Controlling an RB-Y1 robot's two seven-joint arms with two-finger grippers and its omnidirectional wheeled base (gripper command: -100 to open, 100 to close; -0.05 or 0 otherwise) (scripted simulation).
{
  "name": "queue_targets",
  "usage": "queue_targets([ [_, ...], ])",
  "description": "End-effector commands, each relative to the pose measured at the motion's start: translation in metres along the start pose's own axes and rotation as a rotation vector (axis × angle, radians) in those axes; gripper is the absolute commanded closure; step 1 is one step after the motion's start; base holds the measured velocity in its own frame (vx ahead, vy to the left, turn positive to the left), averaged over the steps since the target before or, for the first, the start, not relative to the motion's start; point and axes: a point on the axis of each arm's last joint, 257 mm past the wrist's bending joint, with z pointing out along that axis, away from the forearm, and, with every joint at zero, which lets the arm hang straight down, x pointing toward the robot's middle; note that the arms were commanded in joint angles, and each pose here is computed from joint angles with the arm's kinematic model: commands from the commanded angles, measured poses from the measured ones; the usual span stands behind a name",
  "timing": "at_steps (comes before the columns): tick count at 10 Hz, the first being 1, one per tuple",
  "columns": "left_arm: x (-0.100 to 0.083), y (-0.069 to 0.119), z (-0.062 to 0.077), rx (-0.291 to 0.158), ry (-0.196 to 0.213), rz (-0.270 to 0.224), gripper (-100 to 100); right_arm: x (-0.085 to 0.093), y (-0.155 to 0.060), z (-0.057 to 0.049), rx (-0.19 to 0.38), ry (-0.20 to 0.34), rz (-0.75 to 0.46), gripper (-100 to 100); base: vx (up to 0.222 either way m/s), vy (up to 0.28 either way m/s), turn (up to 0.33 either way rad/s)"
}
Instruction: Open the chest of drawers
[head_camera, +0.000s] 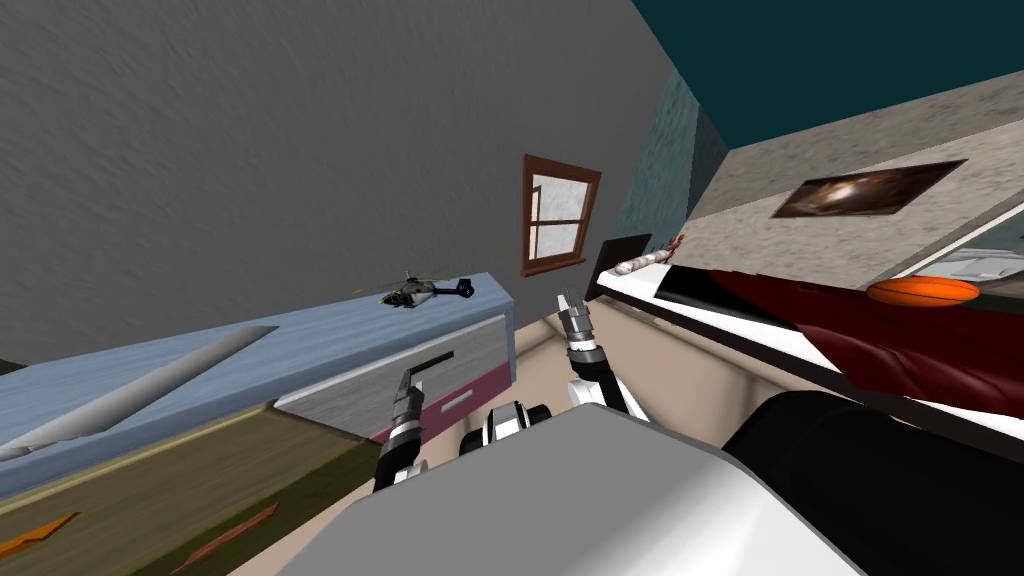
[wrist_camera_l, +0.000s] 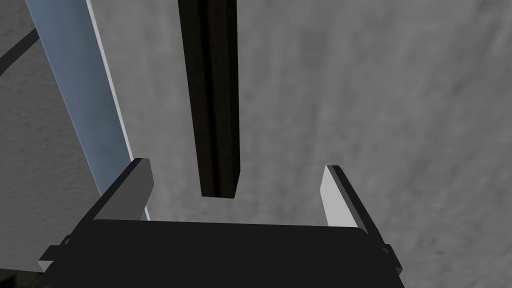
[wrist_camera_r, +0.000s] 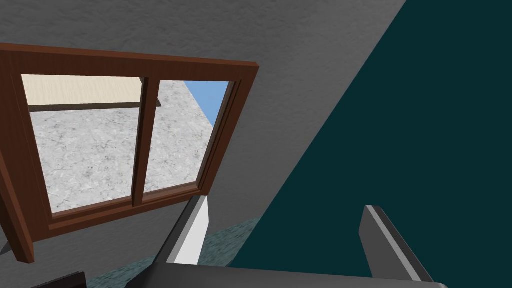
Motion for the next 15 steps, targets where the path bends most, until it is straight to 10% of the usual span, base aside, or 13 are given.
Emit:
queue_targets([
  [1, 0.006, 0.003, -0.002, -0.005, -0.008, -0.019, -100, 0.000, 0.000, 0.000, 0.000, 0.000, 0.000, 0, 0.005, -0.014, 0.000],
  [4, 0.005, -0.005, 0.004, -0.003, -0.010, -0.018, -100, 0.000, 0.000, 0.000, 0.000, 0.000, 0.000, 0, 0.063, 0.004, -0.009],
  [5, 0.006, 0.001, 0.000, -0.006, -0.009, -0.020, 100, 0.000, 0.000, 0.000, 0.000, 0.000, 0.000, 0, -0.034, 0.008, 0.015],
  [15, 0.008, -0.008, -0.005, -0.013, 0.002, -0.016, 100, 0.000, 0.000, 0.000, 0.000, 0.000, 0.000, 0, -0.138, -0.036, 0.012],
])
